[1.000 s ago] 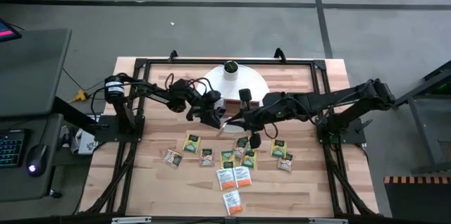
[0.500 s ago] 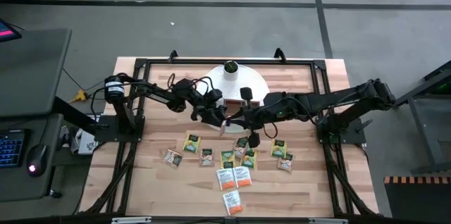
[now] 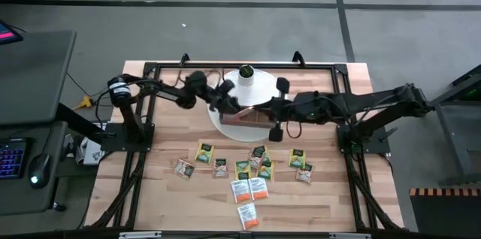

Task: Pick & Place Tea
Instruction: Put the white tea bag into the left section of the wooden organizer

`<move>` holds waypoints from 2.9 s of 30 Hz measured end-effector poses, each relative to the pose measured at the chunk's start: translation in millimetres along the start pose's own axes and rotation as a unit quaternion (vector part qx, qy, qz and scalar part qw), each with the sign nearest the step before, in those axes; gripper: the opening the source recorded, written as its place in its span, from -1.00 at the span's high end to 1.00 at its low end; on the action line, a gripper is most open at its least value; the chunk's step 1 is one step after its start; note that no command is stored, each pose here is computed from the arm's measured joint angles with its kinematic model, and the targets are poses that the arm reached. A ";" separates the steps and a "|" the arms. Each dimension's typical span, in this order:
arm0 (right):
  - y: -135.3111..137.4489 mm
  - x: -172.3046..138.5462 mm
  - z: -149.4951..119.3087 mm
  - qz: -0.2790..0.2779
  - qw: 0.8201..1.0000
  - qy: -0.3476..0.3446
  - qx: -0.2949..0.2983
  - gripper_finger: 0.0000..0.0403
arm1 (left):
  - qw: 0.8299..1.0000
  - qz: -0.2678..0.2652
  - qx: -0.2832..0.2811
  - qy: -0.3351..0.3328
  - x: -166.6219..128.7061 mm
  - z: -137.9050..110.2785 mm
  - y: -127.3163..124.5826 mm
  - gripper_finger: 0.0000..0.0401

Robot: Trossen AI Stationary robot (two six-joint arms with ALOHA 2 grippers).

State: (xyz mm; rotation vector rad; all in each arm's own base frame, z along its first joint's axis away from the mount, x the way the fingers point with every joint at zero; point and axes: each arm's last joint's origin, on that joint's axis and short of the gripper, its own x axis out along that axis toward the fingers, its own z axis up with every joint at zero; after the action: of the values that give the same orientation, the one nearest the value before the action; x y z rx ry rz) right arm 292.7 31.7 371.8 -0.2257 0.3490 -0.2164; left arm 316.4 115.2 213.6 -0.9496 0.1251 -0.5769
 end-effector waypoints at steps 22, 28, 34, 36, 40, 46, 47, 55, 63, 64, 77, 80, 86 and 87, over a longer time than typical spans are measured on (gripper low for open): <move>-53.8 33.2 -18.7 -0.014 0.978 0.072 0.196 1.00 | 0.944 0.011 0.321 -0.077 -116.4 61.7 -150.0 -0.27; -65.3 76.6 0.3 -0.015 0.975 0.135 0.179 1.00 | 0.927 0.026 0.367 -0.074 -136.1 55.7 -185.8 -0.27; -80.2 131.9 -1.2 -0.005 0.952 0.239 0.189 1.00 | 0.918 0.035 0.391 -0.057 -145.7 49.1 -204.6 -0.27; -82.0 149.1 -0.7 0.007 0.946 0.255 0.200 1.00 | 0.913 0.039 0.401 -0.060 -147.8 47.3 -209.8 -0.27; -85.7 177.8 -6.7 0.013 0.935 0.290 0.205 1.00 | 0.908 0.047 0.412 -0.065 -151.5 45.1 -216.6 -0.27; -87.4 202.0 -19.5 0.019 0.916 0.332 0.225 1.00 | 0.906 0.046 0.416 -0.064 -151.3 43.5 -219.7 -0.27; -87.6 204.6 -22.5 0.024 0.913 0.337 0.229 1.00 | 0.906 0.045 0.417 -0.064 -151.4 43.4 -219.9 -0.27; -78.4 215.1 -38.6 0.043 0.893 0.367 0.256 1.00 | 0.906 0.045 0.417 -0.064 -151.4 43.4 -219.9 -0.27; -63.9 226.6 -72.1 0.034 0.871 0.405 0.276 1.00 | 0.906 0.045 0.417 -0.064 -151.4 43.4 -220.0 -0.27; -61.0 227.9 -76.3 0.032 0.869 0.408 0.277 1.00 | 0.906 0.045 0.416 -0.064 -151.4 43.4 -219.9 -0.27; -54.1 238.9 -97.7 0.000 0.880 0.394 0.264 1.00 | 0.906 0.045 0.416 -0.064 -151.4 43.4 -220.0 -0.27; -54.3 239.7 -96.9 0.004 0.885 0.389 0.255 1.00 | 0.906 0.045 0.416 -0.064 -151.4 43.4 -220.0 -0.27; -54.2 240.0 -96.6 0.016 0.892 0.387 0.234 1.00 | 0.906 0.046 0.416 -0.064 -151.4 43.4 -219.9 -0.27; -54.2 240.0 -96.6 0.017 0.893 0.387 0.231 1.00 | 0.906 0.045 0.416 -0.064 -151.4 43.4 -220.0 -0.27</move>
State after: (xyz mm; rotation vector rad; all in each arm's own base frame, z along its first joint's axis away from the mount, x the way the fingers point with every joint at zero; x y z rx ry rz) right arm 468.8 -96.6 222.3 0.3587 1.0775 -0.3445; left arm 113.5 127.5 392.1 -0.1417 -0.1901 -0.4141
